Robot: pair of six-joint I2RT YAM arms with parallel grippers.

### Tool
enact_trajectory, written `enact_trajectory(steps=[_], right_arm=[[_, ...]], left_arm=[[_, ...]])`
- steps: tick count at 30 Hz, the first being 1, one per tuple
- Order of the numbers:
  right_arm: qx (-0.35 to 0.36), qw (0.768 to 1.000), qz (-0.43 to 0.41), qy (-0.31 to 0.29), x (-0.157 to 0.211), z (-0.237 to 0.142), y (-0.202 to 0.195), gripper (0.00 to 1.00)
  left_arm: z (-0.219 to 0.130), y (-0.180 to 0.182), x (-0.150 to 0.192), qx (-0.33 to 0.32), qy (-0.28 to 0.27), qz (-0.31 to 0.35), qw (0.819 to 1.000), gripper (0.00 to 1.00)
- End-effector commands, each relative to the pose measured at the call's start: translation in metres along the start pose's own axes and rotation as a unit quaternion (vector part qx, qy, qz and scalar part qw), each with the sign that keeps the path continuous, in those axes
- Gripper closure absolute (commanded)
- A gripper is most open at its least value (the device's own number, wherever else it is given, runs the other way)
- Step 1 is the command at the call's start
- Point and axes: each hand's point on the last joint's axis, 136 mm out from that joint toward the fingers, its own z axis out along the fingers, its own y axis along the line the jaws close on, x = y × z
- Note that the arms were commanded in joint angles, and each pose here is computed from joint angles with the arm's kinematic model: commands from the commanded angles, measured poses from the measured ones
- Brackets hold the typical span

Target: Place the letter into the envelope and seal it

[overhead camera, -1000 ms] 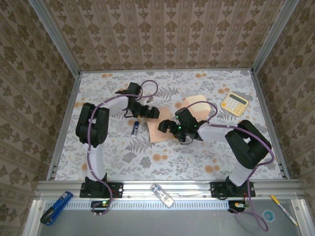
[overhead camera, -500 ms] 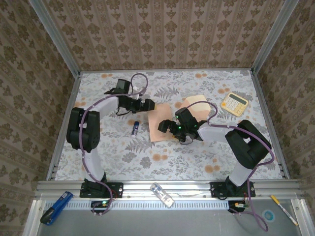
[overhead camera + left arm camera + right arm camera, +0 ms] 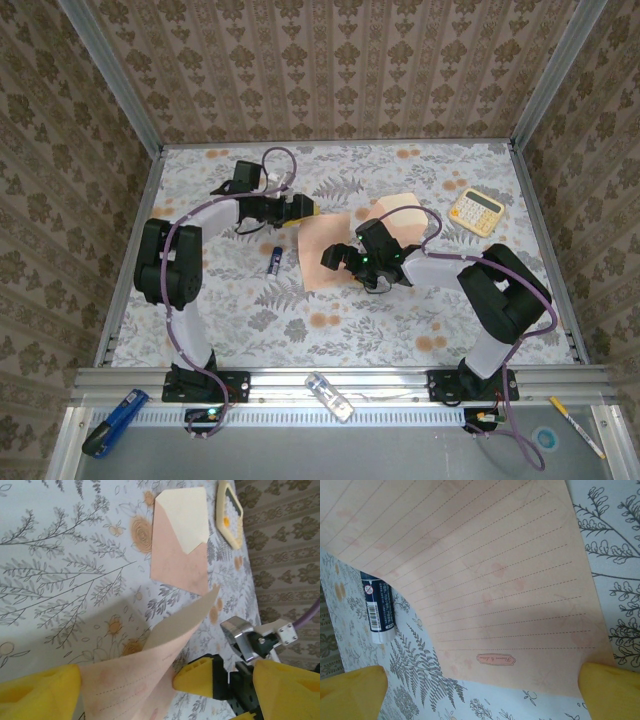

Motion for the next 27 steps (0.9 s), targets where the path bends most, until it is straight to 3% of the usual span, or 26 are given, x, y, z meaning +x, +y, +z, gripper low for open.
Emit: enact_trajectory(steps=[1, 14, 27], right_arm=[[0.040, 0.999, 0.003, 0.005, 0.002, 0.003, -0.021, 0.00], [0.042, 0.999, -0.002, 0.007, 0.001, 0.004, -0.018, 0.00], [0.041, 0.999, -0.001, 0.008, 0.000, 0.007, -0.019, 0.00]], left_arm=[[-0.007, -0.014, -0.007, 0.028, -0.011, -0.005, 1.000, 0.12], [-0.017, -0.029, -0.005, 0.035, -0.015, 0.010, 0.999, 0.12], [-0.013, -0.031, 0.027, 0.013, 0.011, 0.028, 0.999, 0.10]])
